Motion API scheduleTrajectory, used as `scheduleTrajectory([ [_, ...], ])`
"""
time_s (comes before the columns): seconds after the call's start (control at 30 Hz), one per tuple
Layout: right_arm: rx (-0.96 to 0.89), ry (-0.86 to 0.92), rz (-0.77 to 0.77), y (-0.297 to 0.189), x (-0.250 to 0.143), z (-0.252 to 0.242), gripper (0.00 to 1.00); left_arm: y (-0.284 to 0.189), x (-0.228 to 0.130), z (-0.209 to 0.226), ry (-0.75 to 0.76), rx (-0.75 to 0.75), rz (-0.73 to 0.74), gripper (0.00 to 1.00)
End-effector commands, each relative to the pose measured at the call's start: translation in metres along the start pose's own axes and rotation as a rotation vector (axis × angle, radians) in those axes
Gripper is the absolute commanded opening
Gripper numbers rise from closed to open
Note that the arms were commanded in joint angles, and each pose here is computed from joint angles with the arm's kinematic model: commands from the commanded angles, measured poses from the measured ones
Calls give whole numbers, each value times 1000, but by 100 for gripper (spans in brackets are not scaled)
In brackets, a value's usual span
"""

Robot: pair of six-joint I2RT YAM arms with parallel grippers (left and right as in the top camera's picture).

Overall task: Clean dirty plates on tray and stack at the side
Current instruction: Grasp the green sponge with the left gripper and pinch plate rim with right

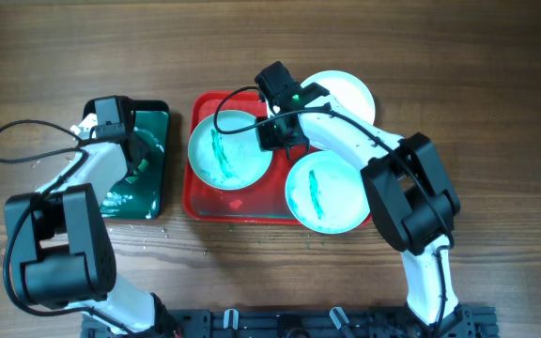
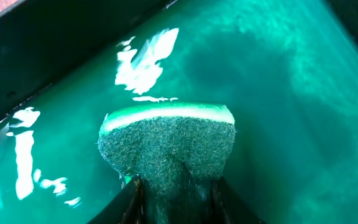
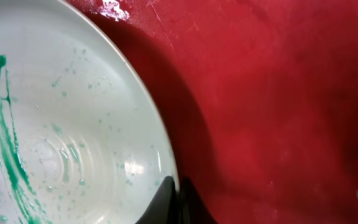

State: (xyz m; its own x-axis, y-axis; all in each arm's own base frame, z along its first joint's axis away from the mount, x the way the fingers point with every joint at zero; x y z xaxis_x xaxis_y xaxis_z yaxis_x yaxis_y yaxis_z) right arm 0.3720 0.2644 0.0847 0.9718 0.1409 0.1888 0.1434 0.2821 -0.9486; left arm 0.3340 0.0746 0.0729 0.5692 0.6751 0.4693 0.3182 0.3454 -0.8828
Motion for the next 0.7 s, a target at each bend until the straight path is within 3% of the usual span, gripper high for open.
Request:
scheduleTrajectory([
  [0.0,7,-32,-7,3,2,6,4,13,-11,1,-2,-7,58,10],
  [0.03,6,-32,-7,3,2,6,4,12,-11,1,-1,-8,58,4],
  [0.2,8,-33,-9,3,3,6,4,-13,1,0,55,-38,33,4],
  [0.37,60,-65,1,3,3,11,4,-78,28,-15,172,-250,4,4],
  [0.47,70,-69,7,2,2,12,4,-115,37,-13,160,-334,-54,4],
  [0.67,160,-105,35,0,1,16,4,-136,17,-20,264,-419,4,4],
])
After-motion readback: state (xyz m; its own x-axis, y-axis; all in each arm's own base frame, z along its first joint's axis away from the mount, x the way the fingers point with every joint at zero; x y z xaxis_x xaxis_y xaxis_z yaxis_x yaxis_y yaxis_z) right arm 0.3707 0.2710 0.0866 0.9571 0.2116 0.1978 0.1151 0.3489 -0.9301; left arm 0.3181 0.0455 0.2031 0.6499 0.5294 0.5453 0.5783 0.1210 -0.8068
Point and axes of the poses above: each gripper's point midway between its finger pads, its own y axis out along the fingers, its own z axis along the line the jaws close on, x = y × z, the point moved 8 cm from there along -y, back along the fingers, and after that the axes turned 3 degrees about y, right-handed, at the moved point
